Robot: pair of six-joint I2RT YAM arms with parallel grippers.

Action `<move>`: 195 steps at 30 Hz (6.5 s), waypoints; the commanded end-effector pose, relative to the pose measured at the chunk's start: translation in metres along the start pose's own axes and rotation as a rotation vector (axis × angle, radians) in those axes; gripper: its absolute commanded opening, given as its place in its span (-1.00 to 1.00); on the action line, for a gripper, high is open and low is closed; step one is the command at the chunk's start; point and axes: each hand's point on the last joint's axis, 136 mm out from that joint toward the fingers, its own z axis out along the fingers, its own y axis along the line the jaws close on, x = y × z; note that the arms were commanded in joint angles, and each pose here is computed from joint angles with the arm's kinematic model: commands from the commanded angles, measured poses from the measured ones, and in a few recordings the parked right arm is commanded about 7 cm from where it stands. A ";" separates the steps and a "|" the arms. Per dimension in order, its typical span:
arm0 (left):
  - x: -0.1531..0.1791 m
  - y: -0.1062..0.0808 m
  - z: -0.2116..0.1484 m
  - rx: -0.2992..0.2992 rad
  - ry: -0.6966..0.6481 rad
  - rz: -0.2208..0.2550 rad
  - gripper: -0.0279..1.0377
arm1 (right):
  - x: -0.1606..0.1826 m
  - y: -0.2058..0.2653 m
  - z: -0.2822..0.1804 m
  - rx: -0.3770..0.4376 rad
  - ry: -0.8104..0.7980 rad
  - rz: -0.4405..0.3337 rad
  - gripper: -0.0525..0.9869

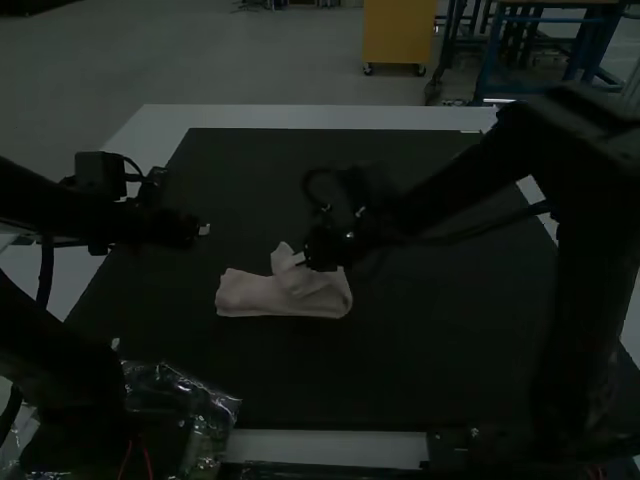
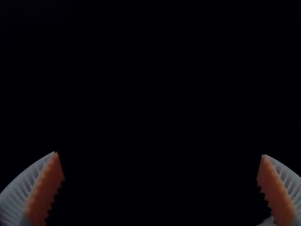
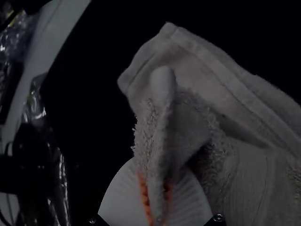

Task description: Fold the towel.

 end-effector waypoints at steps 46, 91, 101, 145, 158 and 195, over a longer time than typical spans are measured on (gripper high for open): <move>0.003 0.025 -0.012 -0.054 -0.038 -0.030 0.86 | -0.025 0.043 0.061 -0.186 0.022 -0.030 0.56; -0.010 0.027 -0.018 -0.074 -0.088 -0.055 0.86 | -0.037 0.060 0.027 -0.304 -0.074 0.012 -0.94; -0.010 0.027 -0.018 -0.074 -0.089 -0.054 0.86 | -0.021 0.034 0.047 -0.288 -0.084 0.015 -0.94; -0.022 0.023 -0.025 -0.058 -0.129 -0.039 0.86 | -0.015 -0.003 0.112 -0.239 -0.084 0.029 -0.94; -0.099 0.033 -0.046 -0.073 -0.277 -0.070 0.86 | -0.134 0.052 -0.027 -0.242 -0.341 -0.019 -0.94; -0.185 -0.085 -0.329 -0.033 -1.165 -0.038 0.86 | 0.027 0.291 -0.443 0.203 -1.470 -0.897 0.85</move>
